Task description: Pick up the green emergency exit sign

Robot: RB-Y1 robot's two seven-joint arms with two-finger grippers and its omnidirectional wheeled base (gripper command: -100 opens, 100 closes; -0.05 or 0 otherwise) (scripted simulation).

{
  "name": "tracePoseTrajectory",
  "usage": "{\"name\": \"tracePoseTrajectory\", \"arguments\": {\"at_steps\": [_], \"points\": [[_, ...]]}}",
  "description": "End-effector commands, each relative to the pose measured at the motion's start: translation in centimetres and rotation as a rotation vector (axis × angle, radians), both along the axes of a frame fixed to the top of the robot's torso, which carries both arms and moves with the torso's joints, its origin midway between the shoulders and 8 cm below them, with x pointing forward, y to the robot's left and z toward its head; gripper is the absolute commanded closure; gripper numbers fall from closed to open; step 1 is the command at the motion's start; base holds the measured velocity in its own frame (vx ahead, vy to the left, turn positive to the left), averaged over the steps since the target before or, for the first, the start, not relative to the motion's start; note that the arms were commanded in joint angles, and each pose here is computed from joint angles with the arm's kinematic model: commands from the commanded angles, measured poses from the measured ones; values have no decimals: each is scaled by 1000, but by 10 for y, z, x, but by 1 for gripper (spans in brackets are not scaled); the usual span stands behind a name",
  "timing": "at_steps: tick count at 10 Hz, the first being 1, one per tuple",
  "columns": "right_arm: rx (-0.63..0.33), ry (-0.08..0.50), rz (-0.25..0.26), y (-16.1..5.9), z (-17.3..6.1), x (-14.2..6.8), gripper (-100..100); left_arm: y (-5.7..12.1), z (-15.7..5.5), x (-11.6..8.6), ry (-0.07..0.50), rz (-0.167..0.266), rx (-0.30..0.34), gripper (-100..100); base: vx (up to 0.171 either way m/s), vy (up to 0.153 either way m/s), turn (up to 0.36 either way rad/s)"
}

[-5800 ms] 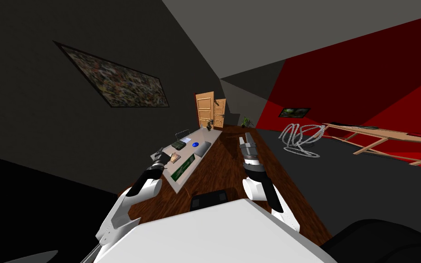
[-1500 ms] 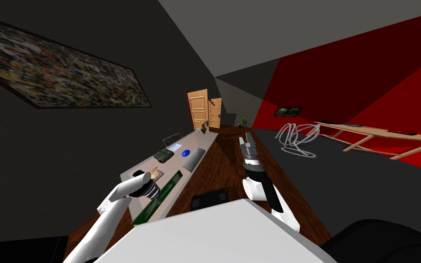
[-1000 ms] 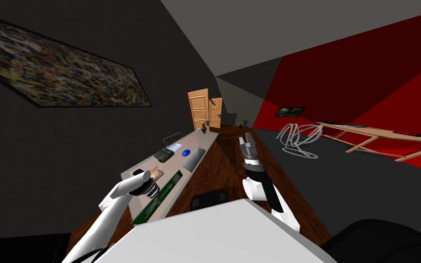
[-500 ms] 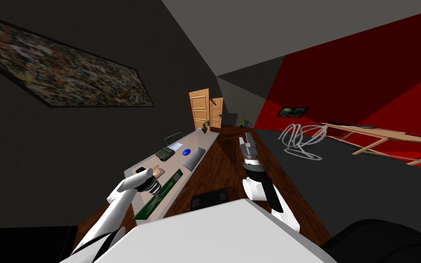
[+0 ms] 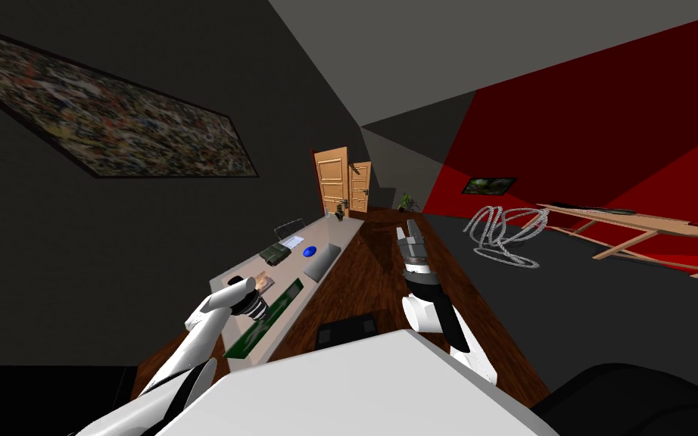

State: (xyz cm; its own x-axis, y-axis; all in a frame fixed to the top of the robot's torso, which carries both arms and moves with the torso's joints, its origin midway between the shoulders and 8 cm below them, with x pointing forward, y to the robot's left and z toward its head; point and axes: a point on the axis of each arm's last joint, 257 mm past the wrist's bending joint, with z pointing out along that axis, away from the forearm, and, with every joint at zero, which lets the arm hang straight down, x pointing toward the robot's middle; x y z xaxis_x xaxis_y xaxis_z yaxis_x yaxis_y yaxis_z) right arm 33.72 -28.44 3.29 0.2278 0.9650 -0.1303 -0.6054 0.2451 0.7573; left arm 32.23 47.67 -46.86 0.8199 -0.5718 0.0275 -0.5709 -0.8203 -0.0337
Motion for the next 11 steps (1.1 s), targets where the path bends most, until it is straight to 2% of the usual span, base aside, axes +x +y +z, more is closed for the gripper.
{"name": "tracePoseTrajectory", "arguments": {"at_steps": [1,2,3,4,5,7,8,11], "points": [[0,0,0,0,0,0,0,0,-1,8,-6,-12,2,-100,-11,-17,42],[0,0,0,0,0,0,0,0,-4,4,5,-8,-3,-100,-11,-15,18],[0,0,0,0,0,0,0,0,-3,13,-5,-21,1,-100,-14,-16,40],[0,0,0,0,0,0,0,-1,-6,9,6,-17,-5,-100,-12,-15,22],[0,0,0,0,0,0,0,-1,-6,17,1,-30,-3,-100,-19,-18,47],[0,0,0,0,0,0,0,-2,-7,15,5,-26,-5,-100,-9,-11,10],[0,0,0,0,0,0,0,-2,-7,15,5,-27,-5,100,0,0,0],[0,0,0,0,0,0,0,-2,-8,14,7,-27,-7,100,0,0,0]]}}
